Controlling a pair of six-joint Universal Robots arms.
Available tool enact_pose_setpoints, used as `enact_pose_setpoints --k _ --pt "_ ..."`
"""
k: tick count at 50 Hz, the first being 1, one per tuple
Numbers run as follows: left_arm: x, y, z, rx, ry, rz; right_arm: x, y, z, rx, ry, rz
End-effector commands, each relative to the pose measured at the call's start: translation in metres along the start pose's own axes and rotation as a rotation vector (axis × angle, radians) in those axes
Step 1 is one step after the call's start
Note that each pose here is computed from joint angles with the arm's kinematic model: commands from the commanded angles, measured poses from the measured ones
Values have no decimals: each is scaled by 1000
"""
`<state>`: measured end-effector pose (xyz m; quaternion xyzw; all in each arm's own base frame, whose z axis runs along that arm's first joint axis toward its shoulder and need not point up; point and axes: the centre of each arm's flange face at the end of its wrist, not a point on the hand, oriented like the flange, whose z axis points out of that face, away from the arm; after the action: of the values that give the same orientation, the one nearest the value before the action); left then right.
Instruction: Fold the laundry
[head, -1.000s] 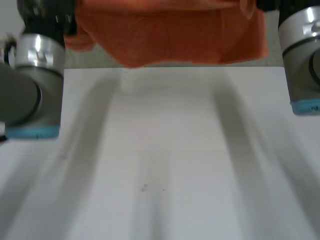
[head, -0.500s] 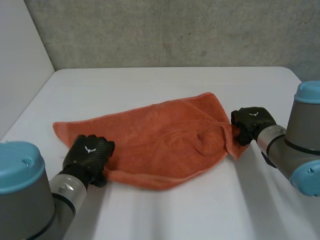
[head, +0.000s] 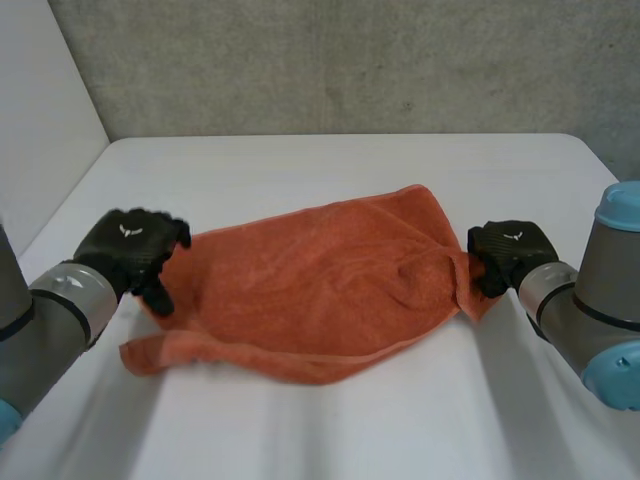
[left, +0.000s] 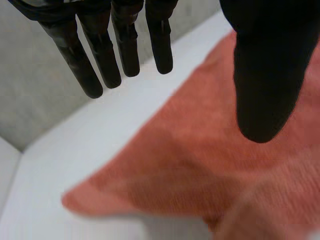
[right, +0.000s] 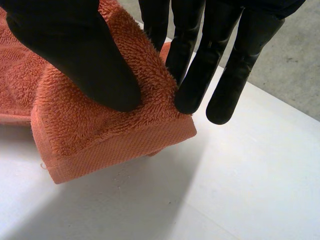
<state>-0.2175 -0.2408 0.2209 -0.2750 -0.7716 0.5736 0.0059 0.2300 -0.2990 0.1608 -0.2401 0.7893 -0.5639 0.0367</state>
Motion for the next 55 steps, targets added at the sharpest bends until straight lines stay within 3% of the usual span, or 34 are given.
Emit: enact_pose_setpoints --k 1,20,33,39,43,55 --pt "-8 28 8 -201 10 -35 0 1 1 -3 1 -8" --pt "-6 57 1 -339 38 -69 -1 3 0 -8 -2 -25" --pt "-2 63 6 -319 37 -61 2 -1 -1 -13 5 -48" --pt "-17 27 -9 -169 -28 -42 29 -26 -43 -160 27 -312" --pt "-32 -8 -33 -13 -98 -1 48 -35 -67 -247 36 -381" --pt "-24 25 -36 -114 -34 80 37 -12 -96 -403 -76 -479"
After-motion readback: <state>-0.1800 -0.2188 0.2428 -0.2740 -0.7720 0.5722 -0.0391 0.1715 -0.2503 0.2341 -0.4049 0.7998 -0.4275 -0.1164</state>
